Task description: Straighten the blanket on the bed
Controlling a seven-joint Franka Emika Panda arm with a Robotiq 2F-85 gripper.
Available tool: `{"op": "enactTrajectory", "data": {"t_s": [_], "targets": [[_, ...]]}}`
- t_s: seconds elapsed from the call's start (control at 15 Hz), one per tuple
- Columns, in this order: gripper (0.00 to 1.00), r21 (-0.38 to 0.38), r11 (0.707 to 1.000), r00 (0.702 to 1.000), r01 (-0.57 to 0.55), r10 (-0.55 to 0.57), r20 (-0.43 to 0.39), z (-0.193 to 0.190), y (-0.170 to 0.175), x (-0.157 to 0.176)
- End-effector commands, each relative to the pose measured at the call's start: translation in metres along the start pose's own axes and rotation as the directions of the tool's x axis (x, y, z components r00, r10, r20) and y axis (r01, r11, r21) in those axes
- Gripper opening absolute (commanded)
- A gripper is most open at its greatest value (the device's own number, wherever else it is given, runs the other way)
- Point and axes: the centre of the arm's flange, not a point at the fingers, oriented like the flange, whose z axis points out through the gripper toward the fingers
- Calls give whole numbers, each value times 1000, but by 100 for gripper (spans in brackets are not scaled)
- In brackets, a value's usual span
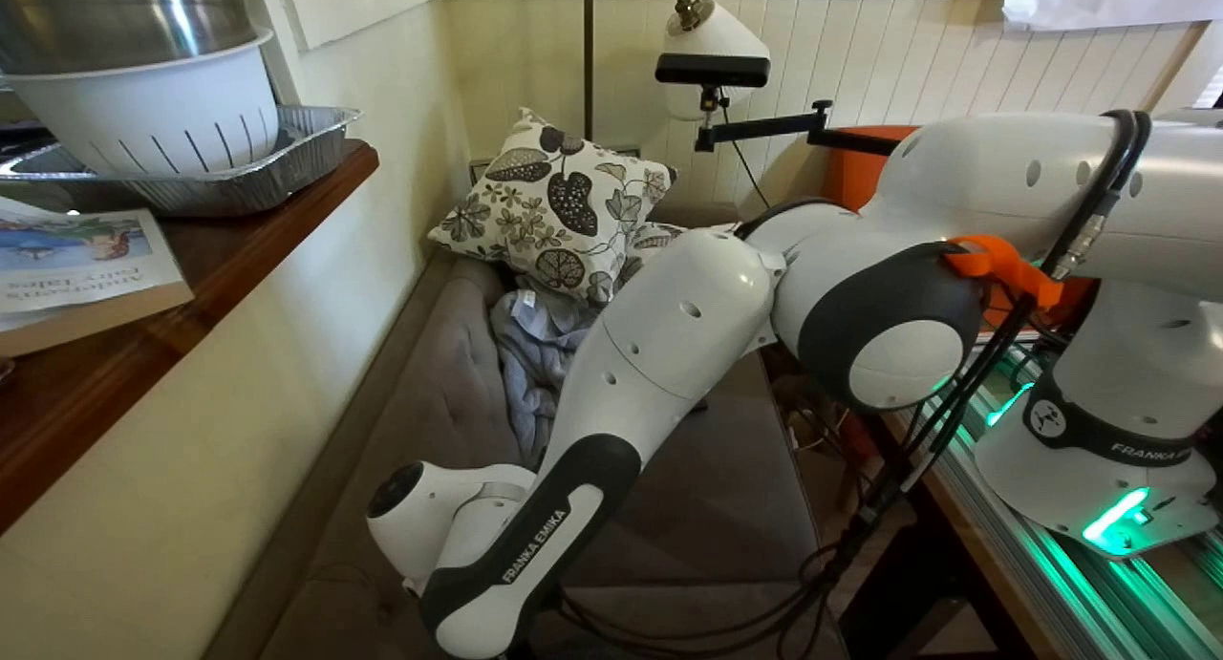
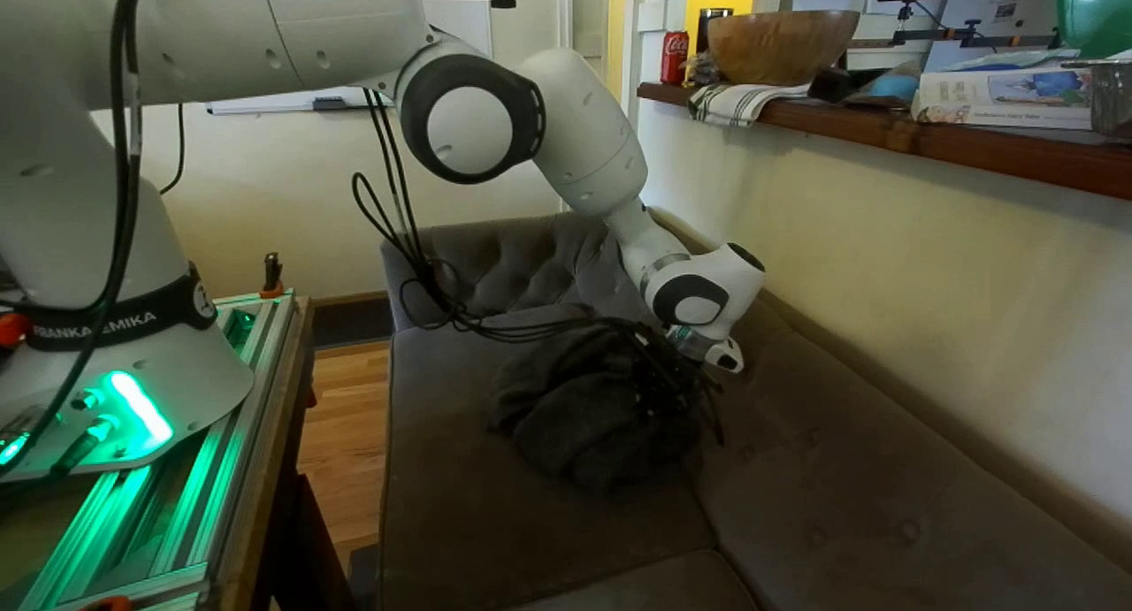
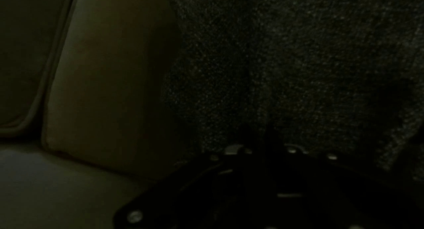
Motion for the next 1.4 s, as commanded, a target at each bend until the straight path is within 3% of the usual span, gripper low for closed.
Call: {"op": "enactTrajectory", "data": {"t_s": [0.0,0.2,0.47,0.73,1.07,1.13,1.2,1.33], "targets": [[0,19,1000,1000,-6,7,-23,-11,6,6],[3,-6,996,992,-84,83,-98,-49,9,-33],[3,-76,960,936,-270,243,-253,-92,19,-65],[3,-117,879,850,-462,401,-341,-124,29,-86],[3,-187,742,720,-644,506,-475,-167,38,-119],[2,-225,746,732,-627,465,-498,-178,41,-127],[4,-170,779,748,-603,480,-458,-153,64,-74],[4,-196,762,738,-617,474,-481,-169,63,-87]]}}
